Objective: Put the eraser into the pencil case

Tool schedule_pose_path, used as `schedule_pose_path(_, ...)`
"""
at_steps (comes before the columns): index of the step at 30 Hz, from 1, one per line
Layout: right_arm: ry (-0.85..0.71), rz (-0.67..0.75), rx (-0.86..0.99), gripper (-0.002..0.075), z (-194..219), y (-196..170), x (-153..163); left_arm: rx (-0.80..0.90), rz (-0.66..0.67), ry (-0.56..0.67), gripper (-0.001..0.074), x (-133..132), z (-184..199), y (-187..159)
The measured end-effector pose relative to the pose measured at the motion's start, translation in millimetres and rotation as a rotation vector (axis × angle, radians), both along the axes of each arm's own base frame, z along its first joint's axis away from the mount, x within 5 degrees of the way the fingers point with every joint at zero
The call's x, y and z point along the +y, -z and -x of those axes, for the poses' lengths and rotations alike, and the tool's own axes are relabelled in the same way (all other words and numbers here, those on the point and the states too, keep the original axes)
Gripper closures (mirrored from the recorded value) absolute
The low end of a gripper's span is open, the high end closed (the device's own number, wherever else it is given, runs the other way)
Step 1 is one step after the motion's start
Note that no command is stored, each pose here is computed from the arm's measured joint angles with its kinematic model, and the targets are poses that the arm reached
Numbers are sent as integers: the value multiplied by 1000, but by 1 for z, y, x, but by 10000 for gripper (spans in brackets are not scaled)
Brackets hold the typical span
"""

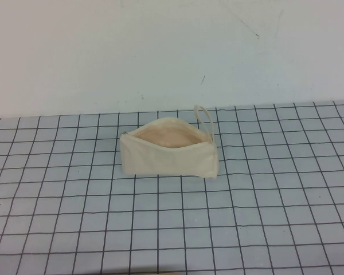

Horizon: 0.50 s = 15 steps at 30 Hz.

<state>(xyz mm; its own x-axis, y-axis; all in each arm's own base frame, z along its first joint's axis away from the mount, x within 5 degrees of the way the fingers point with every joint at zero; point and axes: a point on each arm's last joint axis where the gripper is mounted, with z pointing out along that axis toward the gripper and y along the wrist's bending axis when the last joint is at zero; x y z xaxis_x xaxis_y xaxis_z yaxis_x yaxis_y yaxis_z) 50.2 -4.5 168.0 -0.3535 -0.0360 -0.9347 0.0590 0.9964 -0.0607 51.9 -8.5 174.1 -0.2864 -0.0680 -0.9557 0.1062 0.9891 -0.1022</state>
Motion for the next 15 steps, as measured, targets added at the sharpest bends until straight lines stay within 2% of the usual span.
schedule_pose_path(15,0,0,0,729,0,0,0,0,-38,-3,737,1,0,0)
